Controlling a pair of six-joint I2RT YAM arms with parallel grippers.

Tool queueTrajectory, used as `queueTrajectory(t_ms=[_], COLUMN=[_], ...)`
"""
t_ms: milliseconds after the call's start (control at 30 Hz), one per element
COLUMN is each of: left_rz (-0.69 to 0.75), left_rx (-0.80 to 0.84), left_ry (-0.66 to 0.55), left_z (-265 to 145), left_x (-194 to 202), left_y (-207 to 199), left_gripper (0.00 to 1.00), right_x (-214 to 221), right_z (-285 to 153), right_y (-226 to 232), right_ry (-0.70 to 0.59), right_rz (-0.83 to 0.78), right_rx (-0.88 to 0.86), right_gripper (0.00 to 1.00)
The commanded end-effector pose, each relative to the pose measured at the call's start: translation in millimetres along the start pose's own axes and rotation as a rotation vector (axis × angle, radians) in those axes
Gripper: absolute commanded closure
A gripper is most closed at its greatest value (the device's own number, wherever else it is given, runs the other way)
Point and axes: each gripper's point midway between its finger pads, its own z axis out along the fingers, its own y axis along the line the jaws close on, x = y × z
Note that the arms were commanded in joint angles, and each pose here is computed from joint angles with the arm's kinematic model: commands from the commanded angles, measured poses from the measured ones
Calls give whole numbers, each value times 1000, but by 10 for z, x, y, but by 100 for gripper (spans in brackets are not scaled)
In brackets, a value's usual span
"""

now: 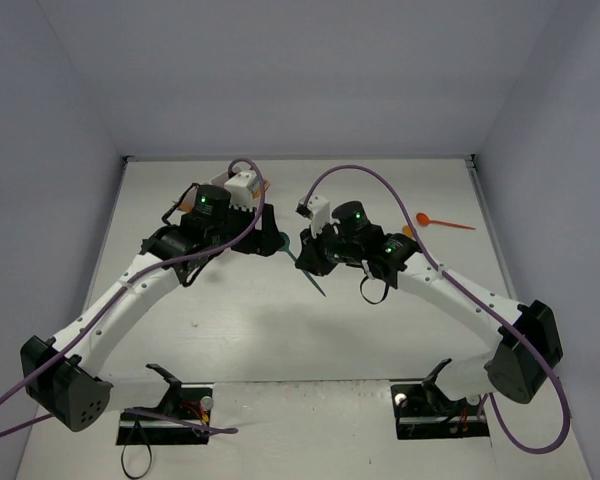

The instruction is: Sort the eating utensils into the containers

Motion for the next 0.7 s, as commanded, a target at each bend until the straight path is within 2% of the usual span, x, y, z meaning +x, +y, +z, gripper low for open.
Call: queueTrajectory(t_ms=[0, 100, 233, 333, 400, 500, 600, 667], left_rz=[47, 42, 45, 47, 46, 44, 44, 45], left_rx=[27, 24, 40, 48, 52, 52, 42, 16], left_ry=[-77, -59, -50, -55, -64, -76, -87, -99], left_z=[-4, 63, 112, 121, 123, 118, 105, 101], left_x=[-271, -242, -244, -265, -288, -309, -315, -313], left_y=[-95, -76, -117, -146, -160, -164, -145, -90], left_gripper=[33, 36, 46, 60, 77, 98, 100, 100], right_x=[-315, -348, -353, -346, -343, -318, -324, -316], right_z=[-120, -137, -150, -146, -142, -115, -104, -80], right_y=[194, 223, 239, 245, 243, 219, 186, 115], right_ry=[-91, -100, -103, -101, -100, -92, -94, -91], right_rz=[-51, -54, -55, -54, -57, -55, -56, -47], right_rx=[-65, -73, -77, -79, -79, -71, -52, -16], right_gripper=[100, 100, 100, 100, 100, 97, 85, 63])
